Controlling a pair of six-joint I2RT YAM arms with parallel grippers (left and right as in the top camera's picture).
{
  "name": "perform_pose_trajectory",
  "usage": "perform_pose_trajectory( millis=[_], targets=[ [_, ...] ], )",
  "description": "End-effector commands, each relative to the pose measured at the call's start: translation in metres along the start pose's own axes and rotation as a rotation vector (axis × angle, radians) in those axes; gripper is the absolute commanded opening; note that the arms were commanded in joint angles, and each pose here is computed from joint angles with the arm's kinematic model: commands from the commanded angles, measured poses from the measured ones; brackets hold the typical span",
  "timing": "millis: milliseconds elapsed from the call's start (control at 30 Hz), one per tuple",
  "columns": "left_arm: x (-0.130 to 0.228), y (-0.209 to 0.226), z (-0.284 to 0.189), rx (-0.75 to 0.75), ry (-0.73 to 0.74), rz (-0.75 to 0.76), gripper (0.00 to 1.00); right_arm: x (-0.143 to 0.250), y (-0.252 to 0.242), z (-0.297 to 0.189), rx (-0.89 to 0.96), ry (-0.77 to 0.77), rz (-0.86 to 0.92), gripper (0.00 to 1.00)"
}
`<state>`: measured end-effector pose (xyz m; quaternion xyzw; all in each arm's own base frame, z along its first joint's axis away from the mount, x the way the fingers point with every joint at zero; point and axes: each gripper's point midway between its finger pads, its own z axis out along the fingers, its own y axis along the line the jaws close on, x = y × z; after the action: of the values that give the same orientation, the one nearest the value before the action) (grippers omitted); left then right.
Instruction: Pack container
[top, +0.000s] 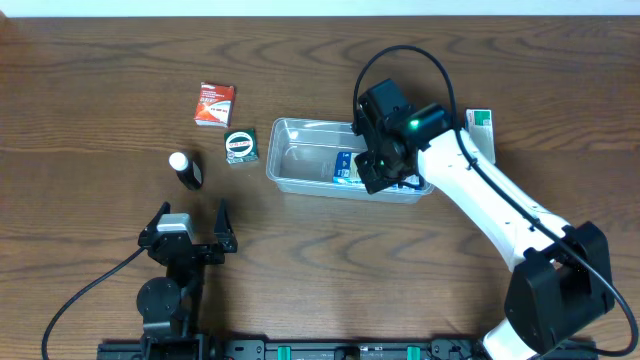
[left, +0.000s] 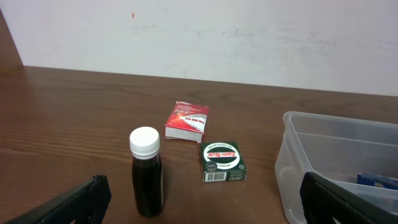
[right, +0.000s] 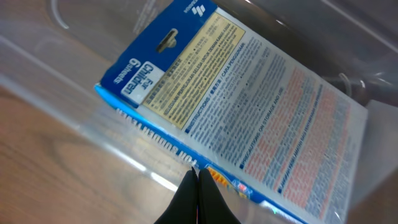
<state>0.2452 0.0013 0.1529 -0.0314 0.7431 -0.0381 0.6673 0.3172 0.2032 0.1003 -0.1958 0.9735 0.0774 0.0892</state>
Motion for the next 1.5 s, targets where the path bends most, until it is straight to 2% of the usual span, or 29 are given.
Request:
perform_pose_trajectory(
  millis=[0,300,500,933,1467],
  targets=[
    [0.017,0.001,0.001,0.0,0.051,-0.002,0.98,0.007,-0.001,0.012,-0.005,0.008,0.02,0.01],
    [0.017,0.001,0.001,0.0,0.051,-0.002,0.98,0.018,-0.009,0.038,-0.004,0.003,0.028,0.02],
    [0.017,0.001,0.001,0.0,0.051,-0.002,0.98,0.011,-0.018,0.039,-0.001,-0.029,0.006,0.01],
    [0.017,0.001,0.001,0.0,0.051,-0.002,0.98,-0.047,-0.038,-0.039,0.014,-0.159,-0.009,0.01],
    [0.017,0.001,0.001,0.0,0.051,-0.002,0.98,-0.01,-0.067,0.001,0.068,-0.055,0.037,0.01]
  ],
)
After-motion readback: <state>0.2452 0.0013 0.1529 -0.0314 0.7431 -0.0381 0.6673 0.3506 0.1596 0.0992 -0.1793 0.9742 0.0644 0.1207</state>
